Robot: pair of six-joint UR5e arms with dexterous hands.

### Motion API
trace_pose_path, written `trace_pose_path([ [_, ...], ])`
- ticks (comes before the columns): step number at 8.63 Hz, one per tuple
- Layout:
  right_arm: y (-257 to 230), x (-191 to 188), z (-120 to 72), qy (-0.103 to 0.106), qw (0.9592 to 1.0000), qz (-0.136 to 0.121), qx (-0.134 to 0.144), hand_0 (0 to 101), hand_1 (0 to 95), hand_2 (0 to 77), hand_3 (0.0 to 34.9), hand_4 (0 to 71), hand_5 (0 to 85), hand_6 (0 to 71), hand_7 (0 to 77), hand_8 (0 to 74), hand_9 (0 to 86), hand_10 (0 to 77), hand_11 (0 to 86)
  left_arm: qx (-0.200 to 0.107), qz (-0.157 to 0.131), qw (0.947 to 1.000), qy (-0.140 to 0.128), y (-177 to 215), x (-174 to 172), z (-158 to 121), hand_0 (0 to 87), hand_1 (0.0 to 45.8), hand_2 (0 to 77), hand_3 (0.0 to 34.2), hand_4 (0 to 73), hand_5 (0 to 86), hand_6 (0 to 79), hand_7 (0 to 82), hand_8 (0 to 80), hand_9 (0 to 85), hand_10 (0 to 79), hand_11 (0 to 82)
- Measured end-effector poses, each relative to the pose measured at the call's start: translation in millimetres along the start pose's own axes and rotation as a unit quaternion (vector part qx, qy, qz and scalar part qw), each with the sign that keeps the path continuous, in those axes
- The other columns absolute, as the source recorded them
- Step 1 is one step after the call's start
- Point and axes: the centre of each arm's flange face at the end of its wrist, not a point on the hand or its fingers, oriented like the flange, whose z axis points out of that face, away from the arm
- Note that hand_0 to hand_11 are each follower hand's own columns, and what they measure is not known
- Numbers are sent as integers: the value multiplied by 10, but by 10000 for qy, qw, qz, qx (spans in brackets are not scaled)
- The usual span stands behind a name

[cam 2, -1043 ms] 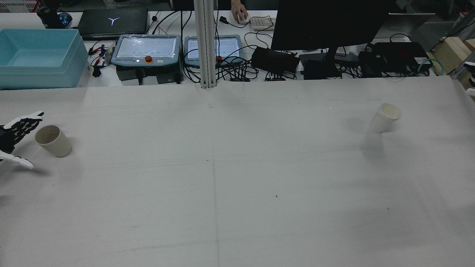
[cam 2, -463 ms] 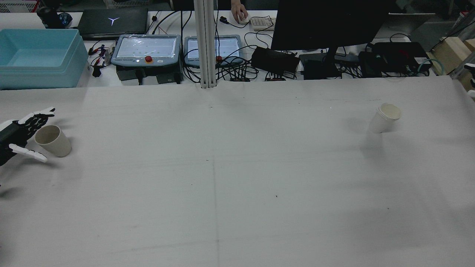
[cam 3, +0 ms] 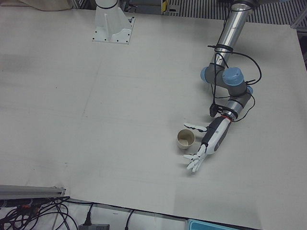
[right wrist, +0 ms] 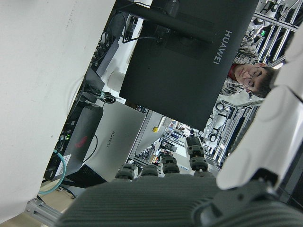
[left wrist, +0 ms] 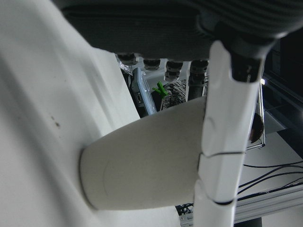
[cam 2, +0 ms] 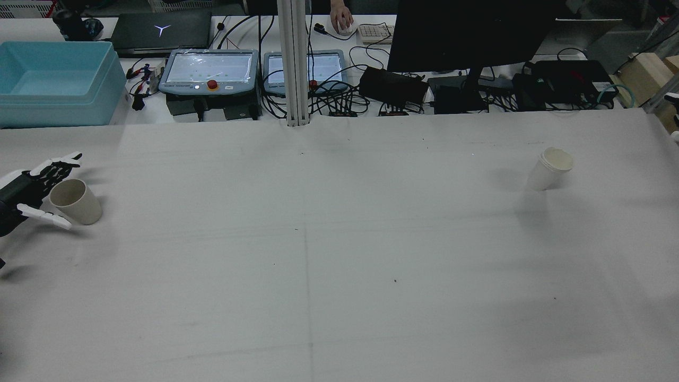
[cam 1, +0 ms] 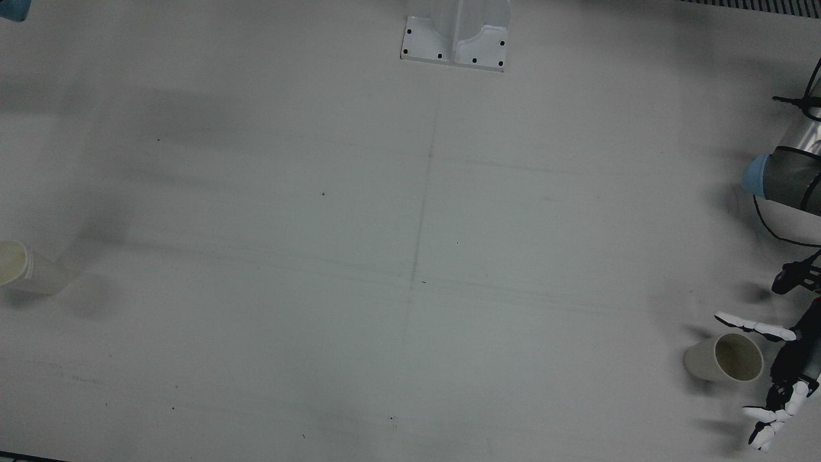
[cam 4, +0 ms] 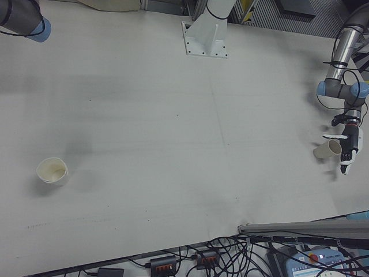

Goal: Pour water

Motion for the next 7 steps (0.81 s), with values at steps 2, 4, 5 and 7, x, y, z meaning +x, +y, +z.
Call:
trace_pose_path([
  [2,-15,2,-11,3,10000,-28,14,455,98,55,0,49,169,27,76,16,16,22,49,-57,-49,9999,-140,74,-189,16,754,289,11,0,27,322,16,114,44,11,5,22],
  [4,-56,15,-22,16,10000,-43,48,456,109,71,0,49,164,27,87,16,16,22,49,-93,-78,9997,-229,128,-311,27,752,289,11,0,27,344,11,114,44,11,5,22],
  [5,-86,26,-25,19,10000,-45,56,456,109,71,0,49,164,27,87,16,16,22,49,-106,-93,9996,-239,153,-328,41,789,305,11,0,27,475,11,114,44,11,5,22],
  [7,-138,43,-29,24,10000,-41,77,453,120,49,0,27,158,16,76,16,16,27,44,-97,-176,9996,-213,252,-325,172,735,338,11,0,131,665,44,125,38,11,0,38],
])
